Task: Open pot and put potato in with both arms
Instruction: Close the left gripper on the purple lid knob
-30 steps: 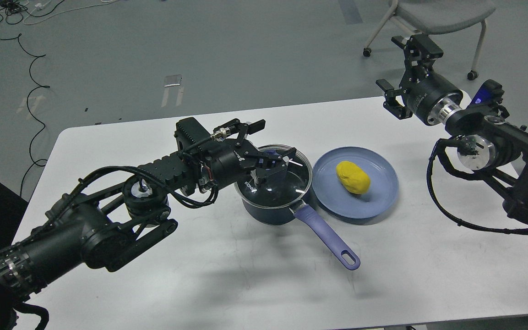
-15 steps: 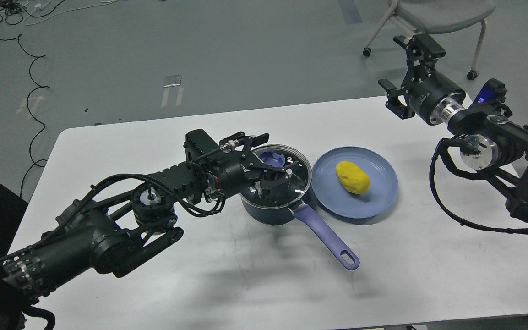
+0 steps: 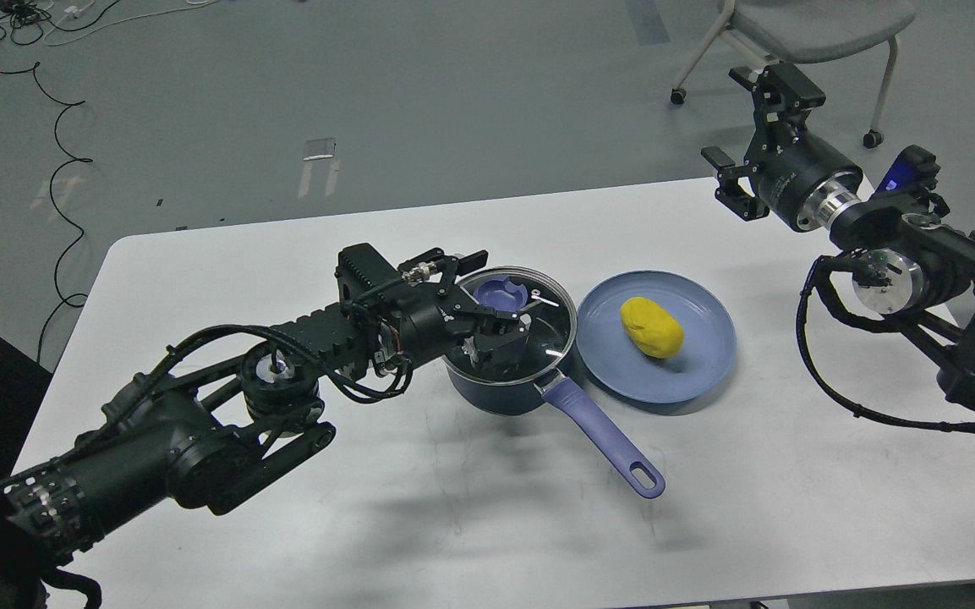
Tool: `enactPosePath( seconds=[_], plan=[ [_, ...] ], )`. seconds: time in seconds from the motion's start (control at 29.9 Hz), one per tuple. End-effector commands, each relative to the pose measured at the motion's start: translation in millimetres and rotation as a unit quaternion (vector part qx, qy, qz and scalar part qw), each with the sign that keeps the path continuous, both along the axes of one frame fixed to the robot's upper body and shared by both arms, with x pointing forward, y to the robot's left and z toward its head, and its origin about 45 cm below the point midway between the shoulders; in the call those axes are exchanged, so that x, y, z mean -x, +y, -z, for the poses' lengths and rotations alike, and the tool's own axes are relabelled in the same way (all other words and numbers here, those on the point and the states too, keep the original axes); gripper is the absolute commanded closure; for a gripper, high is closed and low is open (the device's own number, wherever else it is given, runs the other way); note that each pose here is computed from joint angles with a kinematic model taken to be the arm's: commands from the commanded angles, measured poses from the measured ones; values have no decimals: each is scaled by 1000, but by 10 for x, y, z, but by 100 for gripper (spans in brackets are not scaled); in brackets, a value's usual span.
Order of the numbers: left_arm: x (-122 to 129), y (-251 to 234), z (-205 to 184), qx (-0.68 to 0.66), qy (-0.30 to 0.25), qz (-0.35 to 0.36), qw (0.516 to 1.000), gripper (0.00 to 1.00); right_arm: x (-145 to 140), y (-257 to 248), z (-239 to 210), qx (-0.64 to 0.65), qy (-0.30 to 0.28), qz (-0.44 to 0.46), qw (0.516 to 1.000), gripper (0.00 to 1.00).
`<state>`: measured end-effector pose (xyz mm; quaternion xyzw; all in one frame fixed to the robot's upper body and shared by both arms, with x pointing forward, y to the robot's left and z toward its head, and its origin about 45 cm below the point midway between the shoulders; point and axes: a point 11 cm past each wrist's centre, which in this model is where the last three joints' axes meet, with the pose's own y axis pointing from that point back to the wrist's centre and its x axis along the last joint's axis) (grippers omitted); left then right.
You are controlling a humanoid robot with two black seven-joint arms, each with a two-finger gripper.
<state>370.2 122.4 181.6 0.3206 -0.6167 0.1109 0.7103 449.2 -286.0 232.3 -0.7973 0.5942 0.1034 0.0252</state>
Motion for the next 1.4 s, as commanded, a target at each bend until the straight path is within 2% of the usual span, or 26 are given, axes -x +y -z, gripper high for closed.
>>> enactPosePath(
  seconds=[0.0,0.57,1.37],
  plan=[
    [1,15,21,-1,2,-2,1000,2,3,-16,1,2,0,1,1000,0],
    [92,-8,116,-11,14,21,1000,3,29,-60,53,5,5,6,1000,0],
    [-21,79,177,-17,12,-1,1000,6,37,-118,114,10,9,14,1000,0]
  ],
)
